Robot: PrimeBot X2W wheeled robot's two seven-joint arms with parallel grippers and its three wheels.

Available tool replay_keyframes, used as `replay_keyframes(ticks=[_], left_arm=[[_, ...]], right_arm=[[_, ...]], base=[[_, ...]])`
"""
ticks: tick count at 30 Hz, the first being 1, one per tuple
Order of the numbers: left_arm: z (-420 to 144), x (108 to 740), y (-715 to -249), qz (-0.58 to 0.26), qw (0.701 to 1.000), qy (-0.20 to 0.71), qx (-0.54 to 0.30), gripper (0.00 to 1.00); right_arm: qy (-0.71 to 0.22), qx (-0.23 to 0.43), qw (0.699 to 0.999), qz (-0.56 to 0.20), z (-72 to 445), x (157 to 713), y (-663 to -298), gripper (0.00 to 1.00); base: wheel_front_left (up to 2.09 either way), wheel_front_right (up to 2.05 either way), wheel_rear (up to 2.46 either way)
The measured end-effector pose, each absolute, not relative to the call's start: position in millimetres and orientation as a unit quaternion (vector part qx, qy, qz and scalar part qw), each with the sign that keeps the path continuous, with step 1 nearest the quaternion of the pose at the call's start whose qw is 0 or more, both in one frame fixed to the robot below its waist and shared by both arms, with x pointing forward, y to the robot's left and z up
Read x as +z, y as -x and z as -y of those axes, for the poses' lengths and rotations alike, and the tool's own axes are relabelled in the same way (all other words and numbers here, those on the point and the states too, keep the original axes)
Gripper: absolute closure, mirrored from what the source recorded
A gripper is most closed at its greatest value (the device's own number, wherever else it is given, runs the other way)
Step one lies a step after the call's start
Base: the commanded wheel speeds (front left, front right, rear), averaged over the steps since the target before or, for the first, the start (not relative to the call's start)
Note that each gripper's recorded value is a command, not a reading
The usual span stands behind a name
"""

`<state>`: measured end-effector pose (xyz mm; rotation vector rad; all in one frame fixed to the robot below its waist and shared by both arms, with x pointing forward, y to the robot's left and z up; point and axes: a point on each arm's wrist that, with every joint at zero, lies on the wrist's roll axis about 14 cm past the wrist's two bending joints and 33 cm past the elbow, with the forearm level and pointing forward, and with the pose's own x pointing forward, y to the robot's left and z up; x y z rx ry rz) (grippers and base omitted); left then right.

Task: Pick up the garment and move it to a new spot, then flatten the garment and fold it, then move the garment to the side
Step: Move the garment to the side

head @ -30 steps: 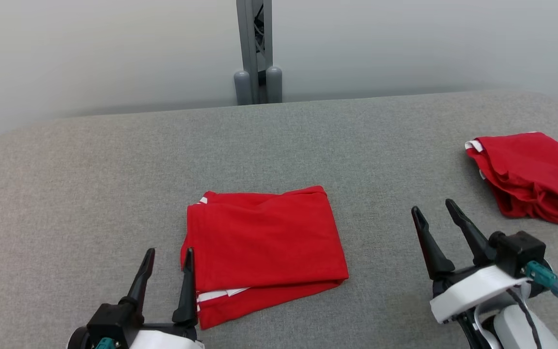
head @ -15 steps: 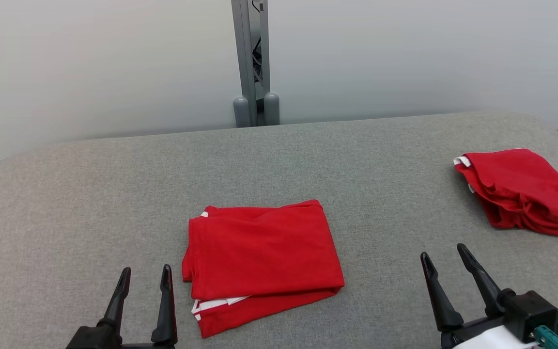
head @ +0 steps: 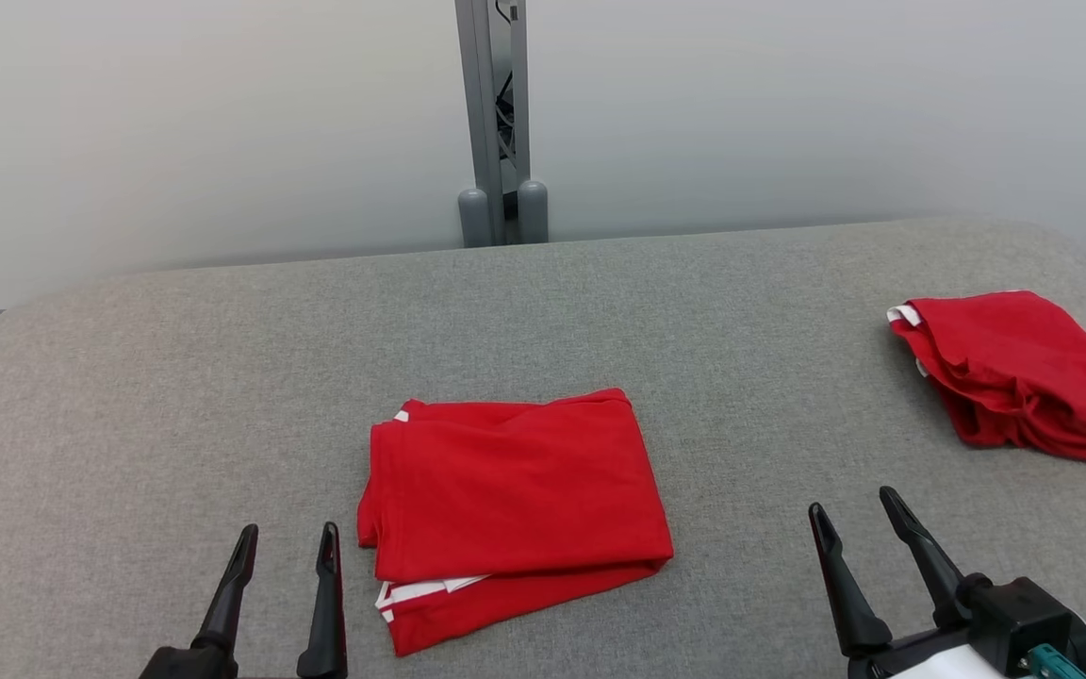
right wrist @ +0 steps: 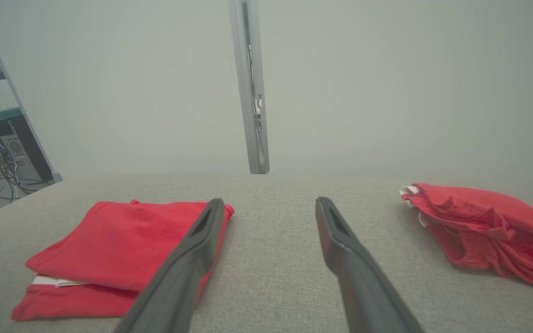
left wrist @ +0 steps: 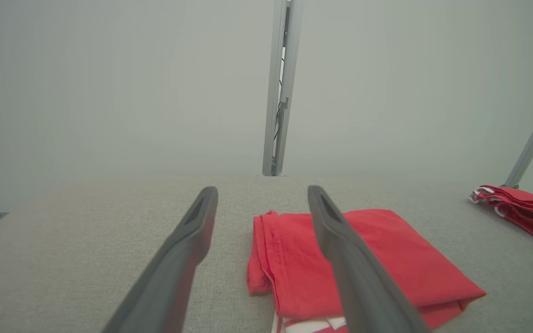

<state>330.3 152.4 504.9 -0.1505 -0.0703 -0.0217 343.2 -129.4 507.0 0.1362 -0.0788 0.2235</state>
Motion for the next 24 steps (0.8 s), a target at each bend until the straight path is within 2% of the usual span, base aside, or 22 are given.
replay_keyframes(ticks=[7, 12, 16, 24], left_arm=[[-153, 504, -329, 0.033, 0.997, 0.074, -0.010, 0.00], [-153, 502, -327, 0.031, 0.997, 0.073, -0.009, 0.00], [-153, 499, -326, 0.027, 0.997, 0.070, -0.011, 0.00], [-161, 498, -321, 0.027, 0.997, 0.066, 0.002, 0.00]], right_arm=[[-0.074, 0.113, 0.990, 0.037, 127, 506, -343, 0.00], [-0.112, 0.129, 0.985, 0.010, 113, 491, -342, 0.00], [-0.199, 0.147, 0.969, -0.011, 96, 488, -352, 0.00], [-0.286, 0.180, 0.934, -0.114, 74, 457, -376, 0.00]], base=[[0.00, 0.00, 0.00], [0.00, 0.00, 0.00], [0.00, 0.00, 0.00], [0.00, 0.00, 0.00]])
